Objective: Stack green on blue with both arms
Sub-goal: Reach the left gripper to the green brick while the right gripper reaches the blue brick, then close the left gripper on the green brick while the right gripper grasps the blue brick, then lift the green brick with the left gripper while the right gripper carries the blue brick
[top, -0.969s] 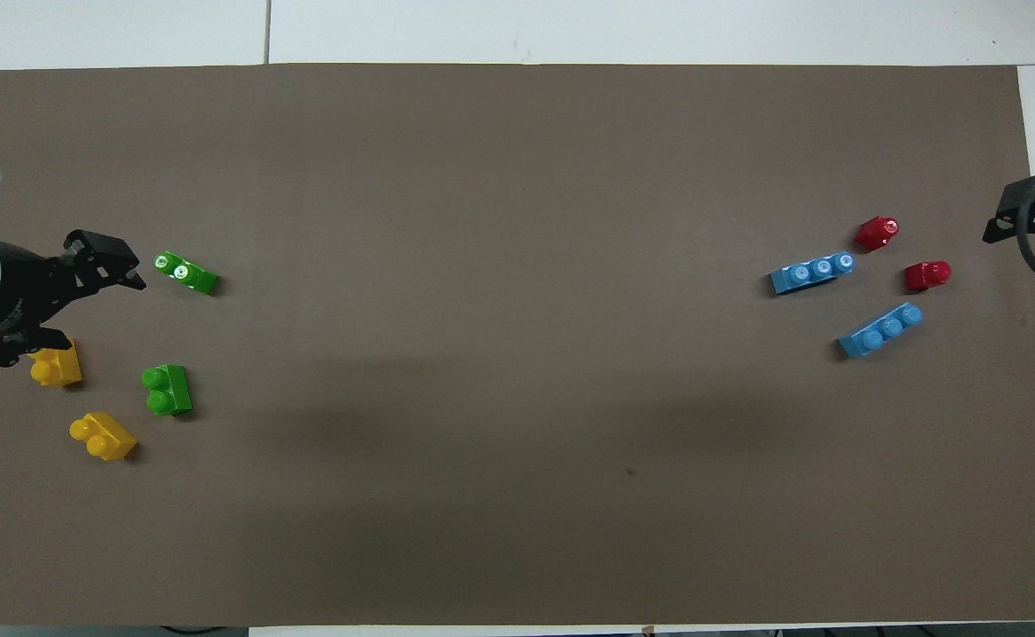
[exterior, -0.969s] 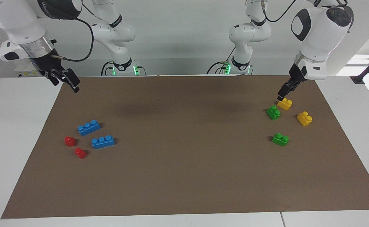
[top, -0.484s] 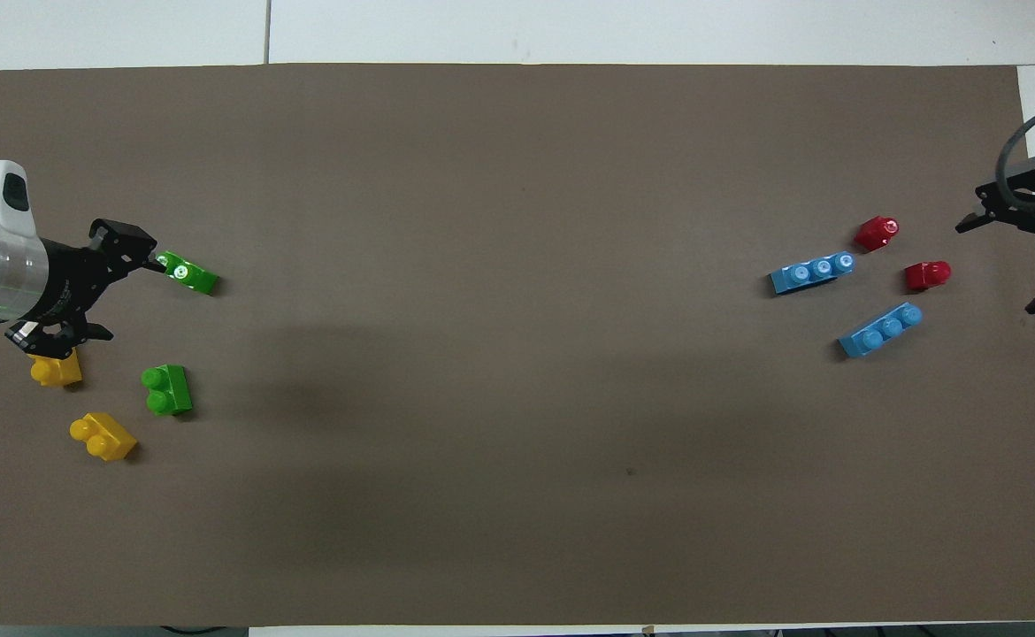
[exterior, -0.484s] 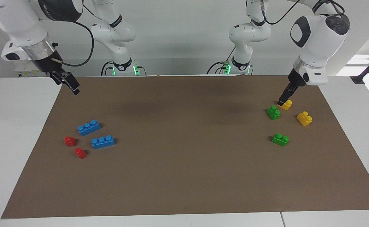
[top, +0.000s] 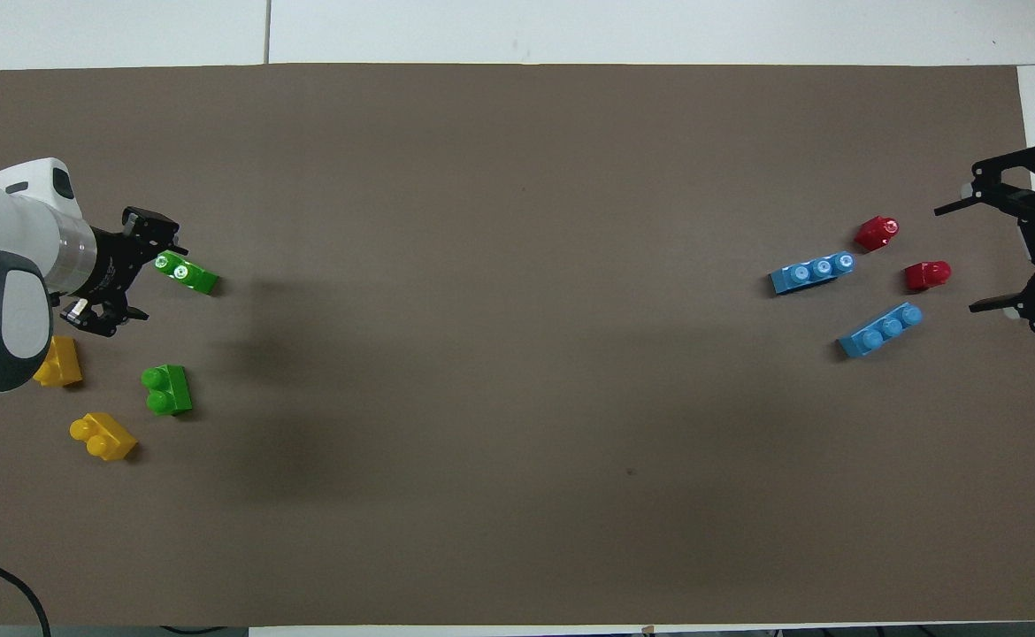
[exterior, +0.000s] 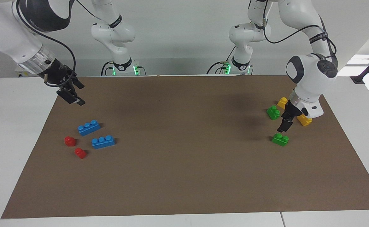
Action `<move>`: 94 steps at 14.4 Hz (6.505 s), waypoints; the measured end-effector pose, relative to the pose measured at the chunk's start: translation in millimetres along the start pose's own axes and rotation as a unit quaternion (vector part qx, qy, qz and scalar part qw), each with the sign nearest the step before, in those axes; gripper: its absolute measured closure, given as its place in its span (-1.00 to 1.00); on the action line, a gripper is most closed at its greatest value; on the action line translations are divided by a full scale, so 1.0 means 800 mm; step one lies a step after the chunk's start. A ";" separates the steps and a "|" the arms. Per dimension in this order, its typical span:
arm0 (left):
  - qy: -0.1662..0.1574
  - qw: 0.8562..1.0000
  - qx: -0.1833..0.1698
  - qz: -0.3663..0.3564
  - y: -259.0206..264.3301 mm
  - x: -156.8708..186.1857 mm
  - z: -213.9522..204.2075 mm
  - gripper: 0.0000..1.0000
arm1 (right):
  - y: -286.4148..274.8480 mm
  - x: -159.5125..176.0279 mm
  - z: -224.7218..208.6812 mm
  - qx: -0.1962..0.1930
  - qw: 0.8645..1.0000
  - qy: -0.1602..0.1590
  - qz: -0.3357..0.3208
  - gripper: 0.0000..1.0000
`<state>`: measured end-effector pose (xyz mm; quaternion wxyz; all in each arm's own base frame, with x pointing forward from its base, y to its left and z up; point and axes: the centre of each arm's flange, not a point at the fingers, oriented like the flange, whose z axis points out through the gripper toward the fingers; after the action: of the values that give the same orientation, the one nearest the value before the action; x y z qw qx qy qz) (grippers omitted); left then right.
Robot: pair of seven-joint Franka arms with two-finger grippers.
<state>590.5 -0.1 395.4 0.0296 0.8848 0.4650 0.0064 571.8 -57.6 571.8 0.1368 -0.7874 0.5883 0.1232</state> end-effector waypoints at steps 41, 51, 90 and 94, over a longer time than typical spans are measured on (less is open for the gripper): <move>0.020 0.997 -0.008 -0.071 0.012 0.059 0.116 -0.75 | -0.031 0.167 0.253 0.001 0.999 -0.048 -0.012 -1.00; 0.023 0.997 -0.013 -0.071 0.014 0.061 0.112 0.31 | -0.015 0.178 0.282 0.001 0.999 -0.040 -0.028 -1.00; -0.007 0.972 0.029 -0.233 0.146 -0.252 -0.103 0.31 | -0.022 0.188 0.319 0.026 0.997 -0.018 -0.064 0.31; -0.007 0.972 0.029 -0.234 0.149 -0.265 -0.103 0.31 | -0.046 0.142 0.326 0.024 0.999 -0.024 -0.040 0.31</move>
<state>564.8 -238.1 488.0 0.0079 0.7522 0.6585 -0.0200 629.7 -55.4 290.8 0.1748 -0.8035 0.5557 0.1224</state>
